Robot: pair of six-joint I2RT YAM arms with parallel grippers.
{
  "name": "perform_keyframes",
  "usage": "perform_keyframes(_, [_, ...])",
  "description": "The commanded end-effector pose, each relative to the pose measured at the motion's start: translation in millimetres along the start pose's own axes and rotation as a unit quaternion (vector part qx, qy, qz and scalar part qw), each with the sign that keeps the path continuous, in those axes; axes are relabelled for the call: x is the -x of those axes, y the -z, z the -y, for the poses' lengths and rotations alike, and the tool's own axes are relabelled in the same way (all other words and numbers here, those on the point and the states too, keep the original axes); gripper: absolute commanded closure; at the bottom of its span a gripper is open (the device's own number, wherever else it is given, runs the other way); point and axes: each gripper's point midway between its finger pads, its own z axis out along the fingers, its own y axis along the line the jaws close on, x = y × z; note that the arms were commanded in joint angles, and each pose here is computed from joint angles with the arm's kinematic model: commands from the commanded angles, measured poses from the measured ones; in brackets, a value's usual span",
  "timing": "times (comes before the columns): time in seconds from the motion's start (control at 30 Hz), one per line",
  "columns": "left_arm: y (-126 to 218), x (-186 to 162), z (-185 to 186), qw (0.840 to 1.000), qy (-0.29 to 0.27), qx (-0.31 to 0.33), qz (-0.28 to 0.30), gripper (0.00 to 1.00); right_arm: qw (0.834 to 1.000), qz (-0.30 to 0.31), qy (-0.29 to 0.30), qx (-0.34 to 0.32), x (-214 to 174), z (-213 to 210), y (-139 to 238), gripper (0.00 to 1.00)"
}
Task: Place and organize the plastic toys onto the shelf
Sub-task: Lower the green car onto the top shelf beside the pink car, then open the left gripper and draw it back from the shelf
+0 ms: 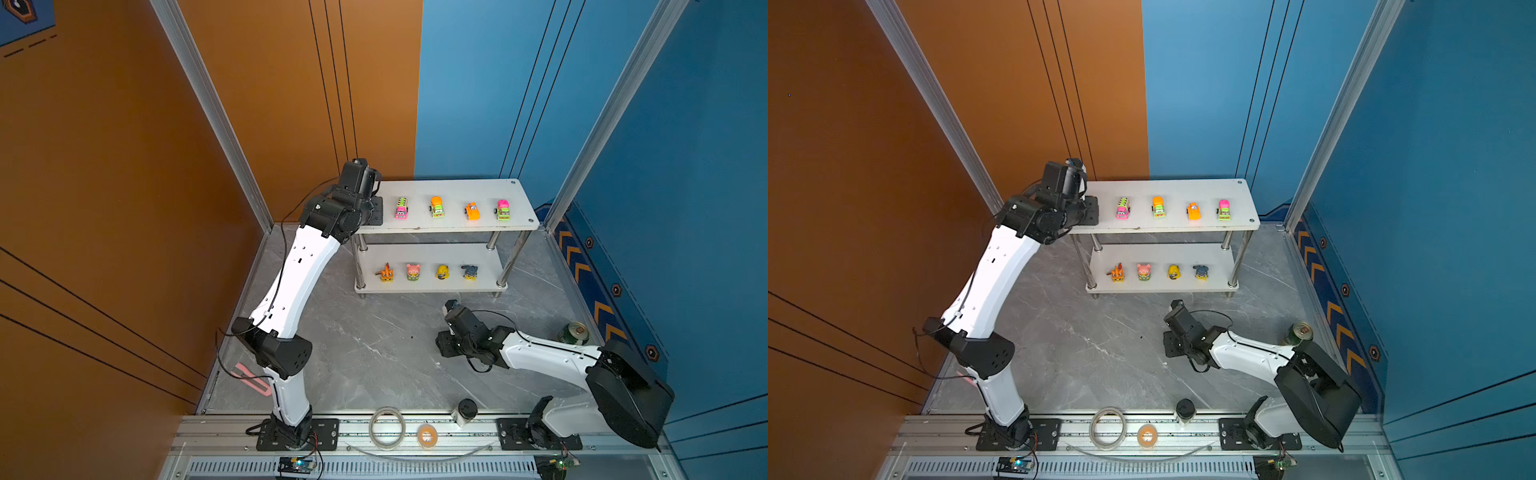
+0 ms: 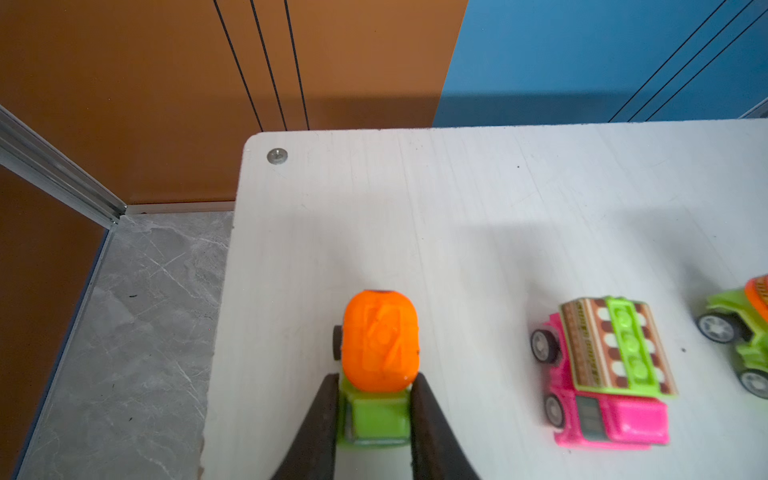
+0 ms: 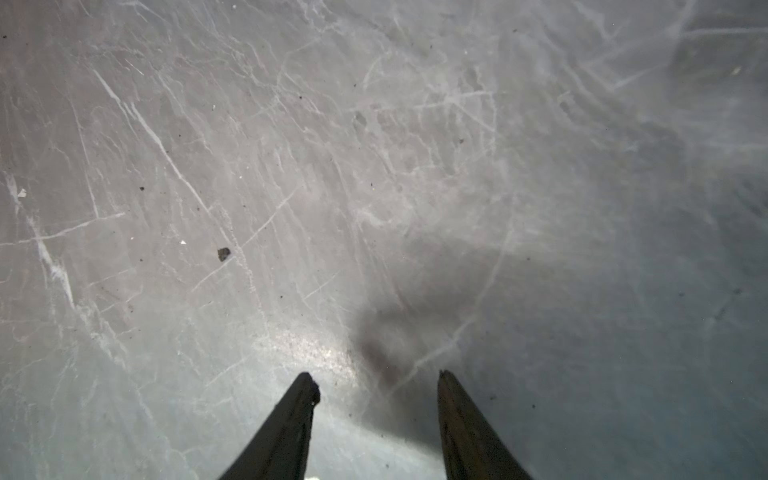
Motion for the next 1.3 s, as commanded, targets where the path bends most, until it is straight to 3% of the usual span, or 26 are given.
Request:
perform_keyframes(0.0, [3.5,1.5,2.1,1.0,0.004,0.006,0.003,0.73,1.0,0.006,-0.003,0.001,0.9,-0.2,0.3,0.49])
perform_keyframes(0.6, [-4.8,0.8,-1.8,0.999,0.013,0.029,0.004,0.7,1.0,0.019,-0.006,-0.001,0.3,6.6,9.5,0.49])
perform_keyframes(0.87, [-4.1,0.8,-1.5,0.999,0.017,0.028,0.004,0.59,1.0,0.017,-0.006,-0.003,-1.3,8.6,9.1,0.49])
perform_keyframes(1.27, [-0.3,3.8,7.0,1.0,0.024,0.012,0.009,0.58,1.0,0.015,-0.008,-0.004,-2.9,9.2,8.1,0.49])
